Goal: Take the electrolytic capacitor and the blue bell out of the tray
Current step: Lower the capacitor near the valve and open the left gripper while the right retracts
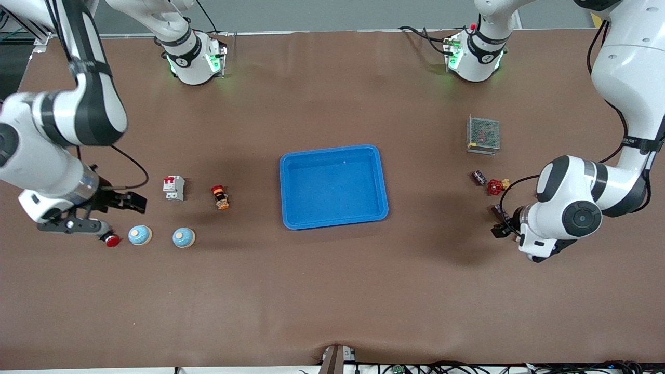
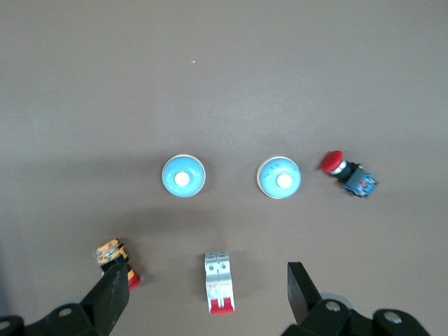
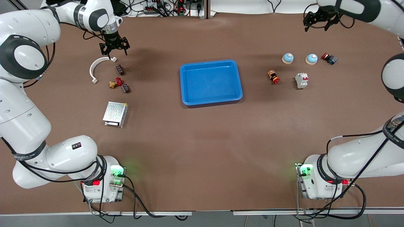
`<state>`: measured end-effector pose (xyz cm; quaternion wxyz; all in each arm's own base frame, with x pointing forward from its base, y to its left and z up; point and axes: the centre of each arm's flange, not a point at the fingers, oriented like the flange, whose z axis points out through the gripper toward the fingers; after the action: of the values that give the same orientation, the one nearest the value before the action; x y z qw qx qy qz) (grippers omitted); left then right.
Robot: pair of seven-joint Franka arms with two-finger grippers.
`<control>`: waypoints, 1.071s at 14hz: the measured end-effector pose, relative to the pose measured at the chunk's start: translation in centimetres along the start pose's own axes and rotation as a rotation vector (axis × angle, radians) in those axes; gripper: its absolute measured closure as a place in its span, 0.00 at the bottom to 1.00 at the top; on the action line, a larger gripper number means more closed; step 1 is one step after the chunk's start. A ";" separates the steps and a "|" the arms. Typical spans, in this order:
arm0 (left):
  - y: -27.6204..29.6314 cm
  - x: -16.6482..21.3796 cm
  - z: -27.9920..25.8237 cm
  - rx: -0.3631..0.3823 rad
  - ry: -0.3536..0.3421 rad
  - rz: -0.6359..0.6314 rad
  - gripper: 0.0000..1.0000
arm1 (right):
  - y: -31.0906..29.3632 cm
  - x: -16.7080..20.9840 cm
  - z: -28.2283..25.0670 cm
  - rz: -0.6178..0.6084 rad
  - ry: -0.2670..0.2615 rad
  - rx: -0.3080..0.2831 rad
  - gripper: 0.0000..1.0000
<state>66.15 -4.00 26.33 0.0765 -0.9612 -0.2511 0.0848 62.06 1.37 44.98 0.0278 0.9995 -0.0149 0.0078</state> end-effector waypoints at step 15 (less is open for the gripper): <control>1.8 -6.2 -18.1 0.011 0.128 0.133 0.00 | 7.2 -1.3 -16.4 0.121 0.069 -0.012 0.00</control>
<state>65.31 -10.51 44.41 0.0919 -0.9788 -0.1807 0.0294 60.34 -4.82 61.76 0.0337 0.9957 -0.0745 0.0439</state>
